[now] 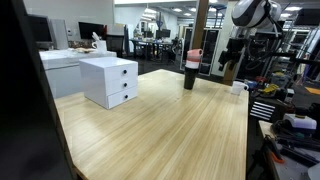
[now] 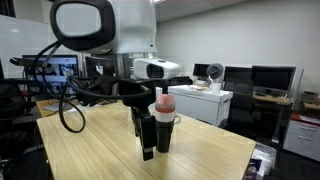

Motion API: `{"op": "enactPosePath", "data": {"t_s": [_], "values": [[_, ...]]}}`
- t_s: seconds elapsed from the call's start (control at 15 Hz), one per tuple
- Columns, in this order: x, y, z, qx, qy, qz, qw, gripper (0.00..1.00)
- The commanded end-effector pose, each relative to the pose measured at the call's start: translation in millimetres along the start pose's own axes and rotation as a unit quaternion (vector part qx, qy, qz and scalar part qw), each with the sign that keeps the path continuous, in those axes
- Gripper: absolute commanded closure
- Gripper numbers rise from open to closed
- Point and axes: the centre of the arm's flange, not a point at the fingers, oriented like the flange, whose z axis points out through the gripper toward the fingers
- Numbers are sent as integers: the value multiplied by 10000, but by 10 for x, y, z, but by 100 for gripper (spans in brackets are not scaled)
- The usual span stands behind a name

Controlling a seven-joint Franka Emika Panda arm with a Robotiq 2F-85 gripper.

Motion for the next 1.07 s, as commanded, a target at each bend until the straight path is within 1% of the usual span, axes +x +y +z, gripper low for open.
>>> {"op": "enactPosePath", "data": {"t_s": [0.0, 0.53, 1.0], "values": [[-149, 109, 113, -135, -45, 148, 9998, 0], [-308, 412, 245, -193, -328, 485, 9981, 0], [-347, 497, 557, -240, -681, 633, 9954, 0]]}}
